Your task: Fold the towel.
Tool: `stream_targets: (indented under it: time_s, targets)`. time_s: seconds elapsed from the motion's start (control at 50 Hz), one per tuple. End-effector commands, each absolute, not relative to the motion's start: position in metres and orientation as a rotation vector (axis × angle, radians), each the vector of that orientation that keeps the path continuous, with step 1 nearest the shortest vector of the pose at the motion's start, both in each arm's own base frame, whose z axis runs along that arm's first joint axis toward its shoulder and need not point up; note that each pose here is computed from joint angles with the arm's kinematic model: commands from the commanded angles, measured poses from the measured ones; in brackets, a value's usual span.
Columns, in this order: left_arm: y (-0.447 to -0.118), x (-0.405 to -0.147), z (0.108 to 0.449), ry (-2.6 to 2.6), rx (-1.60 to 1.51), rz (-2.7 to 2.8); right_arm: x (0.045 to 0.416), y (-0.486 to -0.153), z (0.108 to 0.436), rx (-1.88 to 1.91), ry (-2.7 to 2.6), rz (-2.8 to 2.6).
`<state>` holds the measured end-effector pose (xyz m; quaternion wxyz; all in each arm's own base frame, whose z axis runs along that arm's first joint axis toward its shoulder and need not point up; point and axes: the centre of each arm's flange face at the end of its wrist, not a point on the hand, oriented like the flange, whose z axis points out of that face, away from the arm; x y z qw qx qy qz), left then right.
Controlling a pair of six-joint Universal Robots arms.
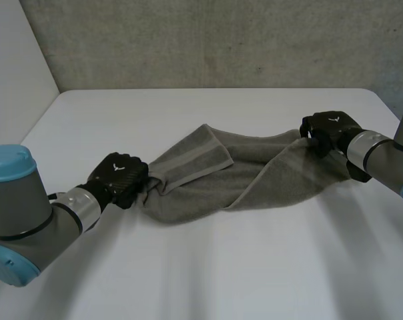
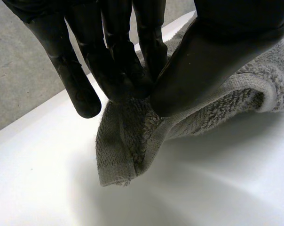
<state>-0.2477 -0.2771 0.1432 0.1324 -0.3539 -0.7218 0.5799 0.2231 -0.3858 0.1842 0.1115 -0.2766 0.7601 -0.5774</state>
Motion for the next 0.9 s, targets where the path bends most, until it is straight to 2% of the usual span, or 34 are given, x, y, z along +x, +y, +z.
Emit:
stream_targets:
  time_s: [0.02,0.26,0.9]
  targets:
    - [-0.276,-0.247,0.136,-2.112,-1.024,1.657,0.223,-0.385,0.183,-0.812,2.234,-1.691]
    - [-0.263,-0.245,0.118,-2.16,-1.041,1.559,0.223,-0.385,0.178,-0.809,2.247,-1.676]
    - [-0.253,-0.249,0.119,-2.147,-1.058,1.544,0.227,-0.381,0.167,-0.82,2.261,-1.637]
